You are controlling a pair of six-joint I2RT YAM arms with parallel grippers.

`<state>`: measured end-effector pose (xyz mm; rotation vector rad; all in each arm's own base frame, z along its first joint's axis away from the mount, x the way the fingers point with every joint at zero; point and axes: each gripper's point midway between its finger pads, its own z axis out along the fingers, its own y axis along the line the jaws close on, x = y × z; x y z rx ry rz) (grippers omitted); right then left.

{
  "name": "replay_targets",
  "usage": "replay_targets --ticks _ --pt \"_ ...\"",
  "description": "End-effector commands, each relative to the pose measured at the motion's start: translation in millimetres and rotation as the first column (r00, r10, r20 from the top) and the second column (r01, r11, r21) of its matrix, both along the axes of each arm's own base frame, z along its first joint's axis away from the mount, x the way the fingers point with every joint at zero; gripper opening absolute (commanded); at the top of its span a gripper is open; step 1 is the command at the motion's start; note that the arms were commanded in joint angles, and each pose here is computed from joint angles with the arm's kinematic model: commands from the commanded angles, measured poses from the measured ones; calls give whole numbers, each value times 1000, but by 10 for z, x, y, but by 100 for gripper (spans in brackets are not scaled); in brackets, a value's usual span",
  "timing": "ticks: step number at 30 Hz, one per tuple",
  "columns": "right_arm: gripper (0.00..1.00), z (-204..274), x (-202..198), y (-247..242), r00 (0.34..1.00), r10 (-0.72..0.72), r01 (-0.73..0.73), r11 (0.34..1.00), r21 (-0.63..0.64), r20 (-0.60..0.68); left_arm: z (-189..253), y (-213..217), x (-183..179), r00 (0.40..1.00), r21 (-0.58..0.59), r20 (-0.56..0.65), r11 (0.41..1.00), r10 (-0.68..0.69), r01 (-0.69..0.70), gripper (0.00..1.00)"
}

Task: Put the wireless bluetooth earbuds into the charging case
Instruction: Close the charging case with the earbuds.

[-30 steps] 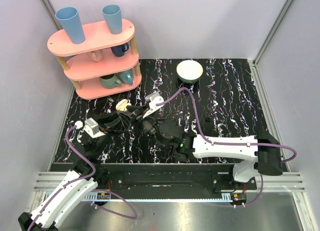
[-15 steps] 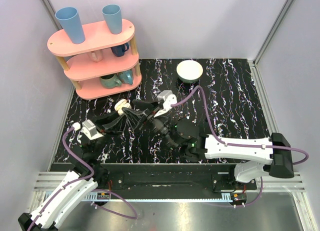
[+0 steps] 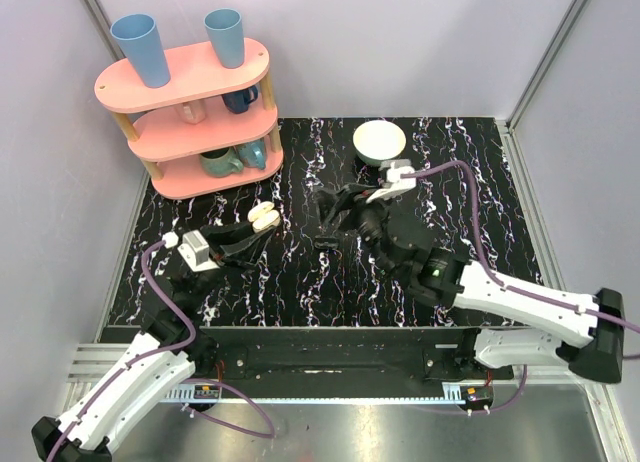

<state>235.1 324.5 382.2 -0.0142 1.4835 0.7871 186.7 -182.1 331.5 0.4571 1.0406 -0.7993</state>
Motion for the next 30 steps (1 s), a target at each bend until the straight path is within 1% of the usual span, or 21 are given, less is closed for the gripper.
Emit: replay_targets --ticks 1,2,3,4,5,10,14,15,17,21,26,30 --pt "78 -369 167 -432 977 -6 21 997 70 -211 275 -27 -127 996 -18 79 999 -47 49 0" --pt "80 -457 192 -505 973 -14 29 998 61 -232 276 -32 -118 996 -19 76 999 -47 48 0" --pt "80 -424 170 -567 970 2 21 996 91 -242 299 -43 -125 995 -12 80 998 -53 54 0" --pt "80 -542 204 -670 961 -24 42 997 59 -276 306 -49 -122 995 -6 80 998 -54 55 0" --pt "80 -568 196 -713 958 -27 46 997 58 -287 303 -62 -113 996 -1 73 998 -57 57 0" --pt "82 -649 76 -792 940 4 23 997 73 -341 303 -104 -177 992 17 84 995 -96 95 0" --pt "82 -544 16 -663 931 73 -39 994 101 -356 302 -141 -254 987 70 98 990 -131 124 0" --pt "81 -567 6 -576 925 101 -74 993 88 -366 279 -158 -274 985 89 97 987 -144 136 0" --pt "80 -475 9 -499 922 125 -98 991 91 -367 291 -171 -306 981 113 109 983 -158 145 0" --pt "80 -450 24 -288 906 181 -161 983 84 -383 197 -236 -362 975 159 68 967 -210 197 0" --pt "82 -363 50 -211 909 199 -178 980 90 -366 124 -236 -398 973 137 51 966 -226 218 0" --pt "84 -351 117 -107 916 203 -202 979 39 -347 98 -242 -390 973 128 41 967 -229 222 0"
